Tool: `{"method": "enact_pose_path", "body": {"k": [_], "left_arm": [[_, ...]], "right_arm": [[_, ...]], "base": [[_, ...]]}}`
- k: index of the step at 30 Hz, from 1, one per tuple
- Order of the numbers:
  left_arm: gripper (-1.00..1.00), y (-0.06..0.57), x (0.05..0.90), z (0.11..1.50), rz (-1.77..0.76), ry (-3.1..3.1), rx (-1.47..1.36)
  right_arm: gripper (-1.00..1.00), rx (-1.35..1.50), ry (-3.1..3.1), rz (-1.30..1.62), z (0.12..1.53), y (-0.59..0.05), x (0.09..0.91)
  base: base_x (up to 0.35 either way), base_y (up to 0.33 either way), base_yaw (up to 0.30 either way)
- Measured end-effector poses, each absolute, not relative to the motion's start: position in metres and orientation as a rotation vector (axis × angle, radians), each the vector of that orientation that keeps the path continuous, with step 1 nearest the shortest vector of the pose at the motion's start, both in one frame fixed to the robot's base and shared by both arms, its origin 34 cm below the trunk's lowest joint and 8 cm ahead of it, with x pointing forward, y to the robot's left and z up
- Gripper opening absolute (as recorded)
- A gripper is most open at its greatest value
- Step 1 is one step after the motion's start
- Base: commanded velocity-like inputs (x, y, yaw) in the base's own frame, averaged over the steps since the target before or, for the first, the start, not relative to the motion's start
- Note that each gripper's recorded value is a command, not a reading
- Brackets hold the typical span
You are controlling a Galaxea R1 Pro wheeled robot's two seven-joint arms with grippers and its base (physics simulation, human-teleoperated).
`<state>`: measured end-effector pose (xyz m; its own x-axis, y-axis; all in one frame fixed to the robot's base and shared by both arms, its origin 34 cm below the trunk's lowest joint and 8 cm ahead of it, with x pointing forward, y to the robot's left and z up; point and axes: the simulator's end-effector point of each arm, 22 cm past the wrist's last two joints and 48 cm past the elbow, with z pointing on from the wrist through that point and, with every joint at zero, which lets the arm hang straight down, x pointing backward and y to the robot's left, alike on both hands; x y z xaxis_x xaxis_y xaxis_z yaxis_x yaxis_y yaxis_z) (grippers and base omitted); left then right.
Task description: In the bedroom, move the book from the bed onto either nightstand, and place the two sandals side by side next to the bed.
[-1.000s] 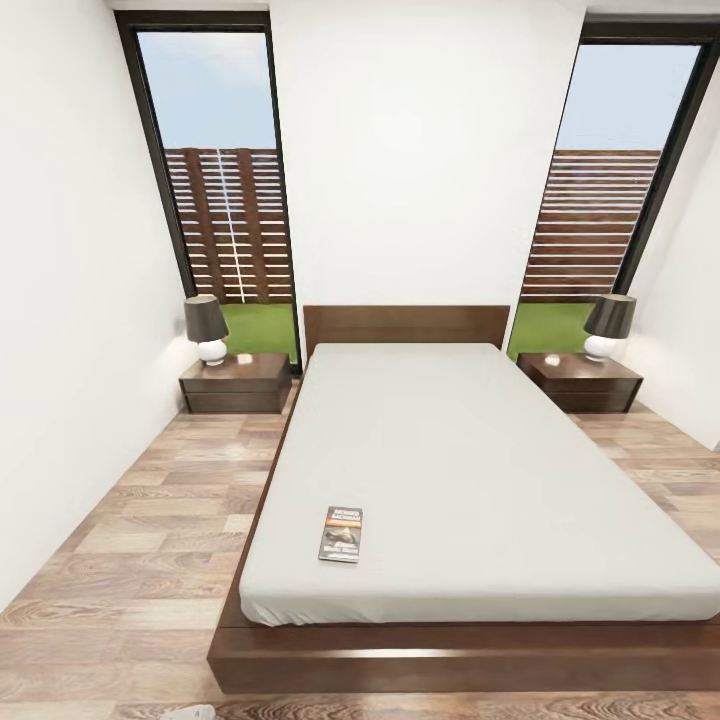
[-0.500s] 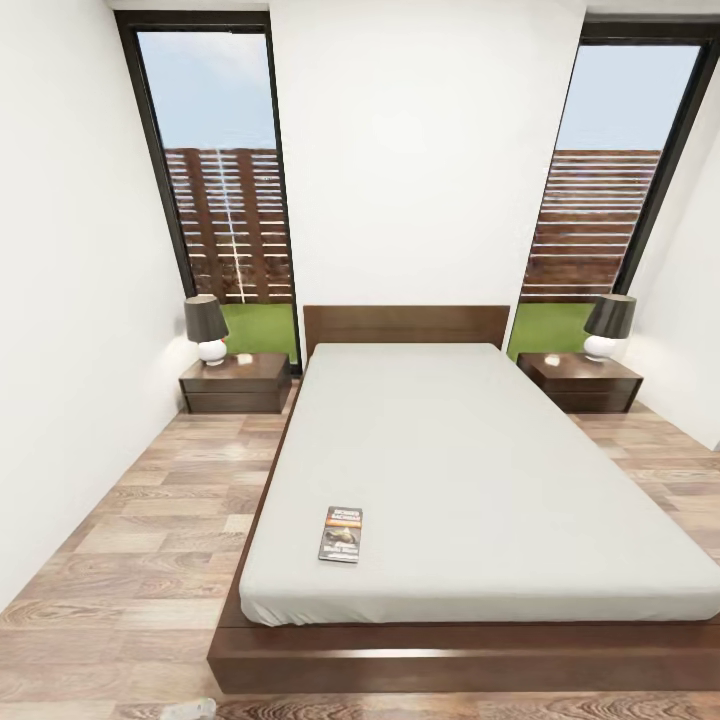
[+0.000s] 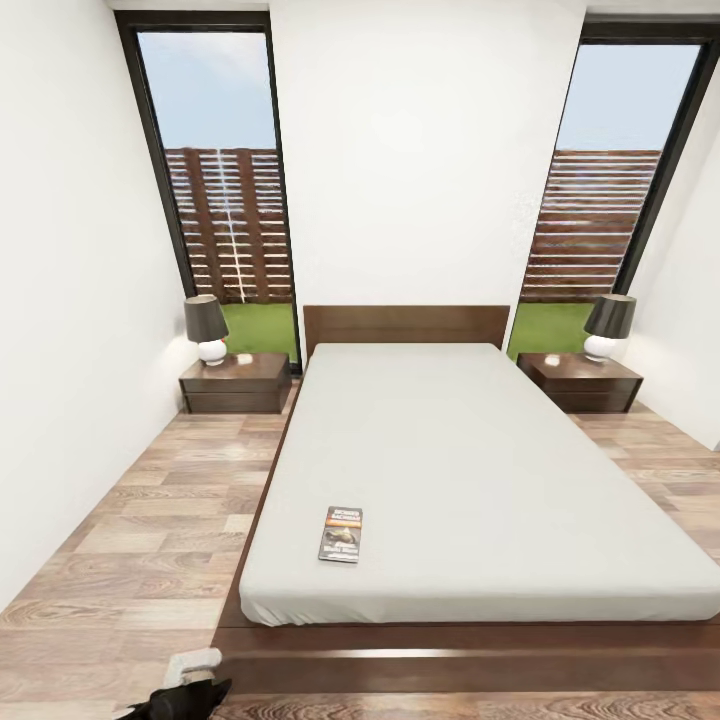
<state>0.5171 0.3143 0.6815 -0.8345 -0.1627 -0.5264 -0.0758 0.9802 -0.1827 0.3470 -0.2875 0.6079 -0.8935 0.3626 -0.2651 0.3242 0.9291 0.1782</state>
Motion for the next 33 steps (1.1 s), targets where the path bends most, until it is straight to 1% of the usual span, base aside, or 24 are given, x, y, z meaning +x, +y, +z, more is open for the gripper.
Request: {"method": "enact_pose_path", "body": {"k": [3,6,8,11,14,15,16,18,20,21,22,26,30,33], "left_arm": [[1.00,0.330,0.522,0.688,-0.214,2.542,-0.156],[1.00,0.361,0.536,0.714,-0.294,2.490,-0.090],[1.00,0.375,0.540,0.733,-0.389,2.474,-0.053],[1.00,0.367,0.549,0.762,-0.564,2.444,-0.032],[1.00,0.325,0.566,0.821,-0.877,2.361,0.038],[1.00,0.318,0.568,0.831,-0.918,2.344,0.058],[1.00,0.290,0.579,0.866,-1.034,2.283,0.119],[1.00,0.257,0.588,0.891,-1.119,2.238,0.163],[1.00,0.208,0.596,0.913,-1.215,2.218,0.170],[1.00,0.170,0.613,0.927,-1.214,2.224,0.164],[1.00,0.137,0.641,0.943,-1.153,2.227,0.161],[1.00,0.079,0.707,0.983,-0.912,2.239,0.095],[1.00,0.060,0.751,1.028,-0.748,2.217,0.040],[1.00,0.069,0.780,1.056,-0.660,2.201,0.031]], "right_arm": [[1.00,0.507,2.792,0.183,0.608,-0.288,0.347],[1.00,0.510,2.791,0.185,0.608,-0.288,0.347],[1.00,0.510,2.791,0.187,0.608,-0.287,0.347],[1.00,0.511,2.790,0.187,0.608,-0.287,0.347],[1.00,0.511,2.790,0.188,0.608,-0.287,0.347],[1.00,0.510,2.790,0.188,0.608,-0.287,0.347],[1.00,0.510,2.791,0.188,0.608,-0.287,0.347],[1.00,0.509,2.791,0.188,0.608,-0.287,0.347],[1.00,0.507,2.791,0.188,0.608,-0.287,0.347],[1.00,0.506,2.792,0.188,0.608,-0.287,0.347],[1.00,0.505,2.792,0.188,0.608,-0.287,0.347],[1.00,0.503,2.792,0.187,0.608,-0.287,0.347],[1.00,0.501,2.793,0.187,0.608,-0.287,0.347],[1.00,0.500,2.793,0.187,0.608,-0.287,0.347]], "base": [[0.000,0.000,0.000],[0.000,0.000,0.000],[0.000,0.000,0.000],[0.000,0.000,0.000],[0.000,0.000,0.000],[0.000,0.000,0.000],[0.000,0.000,0.000],[0.000,0.000,0.000],[0.000,0.000,0.000],[0.000,0.000,0.000],[0.000,0.000,0.000],[0.000,0.000,0.000],[0.000,0.000,0.000],[0.000,0.000,0.000]]}}
